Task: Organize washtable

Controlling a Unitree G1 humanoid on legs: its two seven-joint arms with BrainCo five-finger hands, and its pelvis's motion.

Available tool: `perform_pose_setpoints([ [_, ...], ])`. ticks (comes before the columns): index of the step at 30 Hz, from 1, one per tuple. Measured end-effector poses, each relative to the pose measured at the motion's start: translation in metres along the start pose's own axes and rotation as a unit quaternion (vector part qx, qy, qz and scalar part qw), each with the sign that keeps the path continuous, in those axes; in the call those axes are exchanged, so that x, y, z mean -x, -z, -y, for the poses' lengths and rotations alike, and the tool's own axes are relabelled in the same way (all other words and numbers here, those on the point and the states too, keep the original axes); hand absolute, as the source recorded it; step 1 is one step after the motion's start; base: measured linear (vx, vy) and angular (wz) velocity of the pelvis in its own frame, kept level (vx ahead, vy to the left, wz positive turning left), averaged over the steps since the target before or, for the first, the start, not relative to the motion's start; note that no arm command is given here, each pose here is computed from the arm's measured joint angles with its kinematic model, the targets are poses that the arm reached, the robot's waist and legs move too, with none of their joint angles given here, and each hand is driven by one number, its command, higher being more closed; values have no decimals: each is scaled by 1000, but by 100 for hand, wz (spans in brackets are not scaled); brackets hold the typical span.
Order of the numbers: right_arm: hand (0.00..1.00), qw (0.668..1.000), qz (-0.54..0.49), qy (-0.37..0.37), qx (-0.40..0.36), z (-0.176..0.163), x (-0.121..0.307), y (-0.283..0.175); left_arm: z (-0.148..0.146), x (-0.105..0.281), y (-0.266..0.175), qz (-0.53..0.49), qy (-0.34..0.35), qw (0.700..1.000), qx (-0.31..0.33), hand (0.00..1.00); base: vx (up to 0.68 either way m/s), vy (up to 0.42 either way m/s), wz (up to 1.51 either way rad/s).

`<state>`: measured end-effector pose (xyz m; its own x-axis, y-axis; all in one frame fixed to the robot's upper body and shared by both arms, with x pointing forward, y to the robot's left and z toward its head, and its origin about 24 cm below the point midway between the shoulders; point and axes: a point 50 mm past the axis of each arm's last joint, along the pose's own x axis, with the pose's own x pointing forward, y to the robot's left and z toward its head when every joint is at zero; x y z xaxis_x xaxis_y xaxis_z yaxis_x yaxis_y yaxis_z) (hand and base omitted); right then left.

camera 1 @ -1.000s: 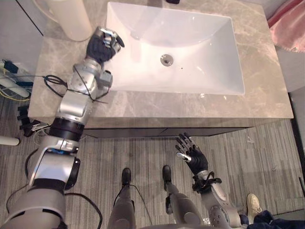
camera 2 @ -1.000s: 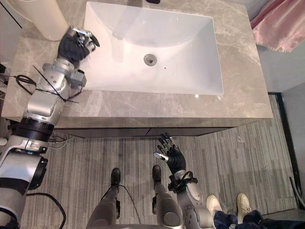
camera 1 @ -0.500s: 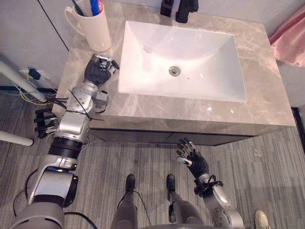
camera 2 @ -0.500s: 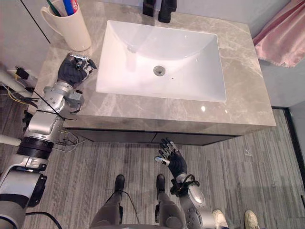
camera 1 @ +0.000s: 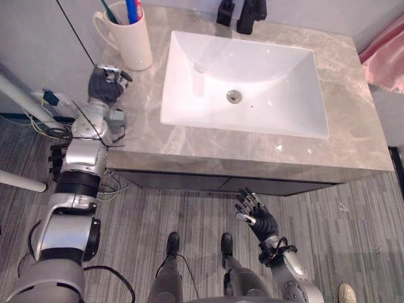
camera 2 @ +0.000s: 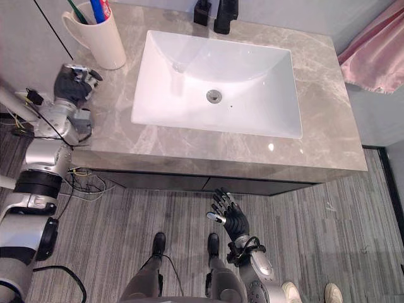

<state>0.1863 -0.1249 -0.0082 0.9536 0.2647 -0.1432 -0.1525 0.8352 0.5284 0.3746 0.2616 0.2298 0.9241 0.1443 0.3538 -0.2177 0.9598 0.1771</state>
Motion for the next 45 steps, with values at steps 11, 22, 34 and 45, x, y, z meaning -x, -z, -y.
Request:
perform_pose_setpoints([
  [11,0,1000,18,-8,2,-4,-2,-7,-8,-18,-37,44,-24,999,-1,100,19,-9,-6],
  [22,0,999,34,-13,8,-8,-10,-15,-3,-34,-90,107,-23,994,-19,100,7,-4,-6],
  [34,0,999,48,-21,9,-12,-12,-20,-17,-50,-136,135,-52,989,-4,100,-11,3,-8],
  [45,0,999,43,-28,8,-16,-12,-17,-35,-42,-110,114,-78,990,30,100,-10,1,-2],
])
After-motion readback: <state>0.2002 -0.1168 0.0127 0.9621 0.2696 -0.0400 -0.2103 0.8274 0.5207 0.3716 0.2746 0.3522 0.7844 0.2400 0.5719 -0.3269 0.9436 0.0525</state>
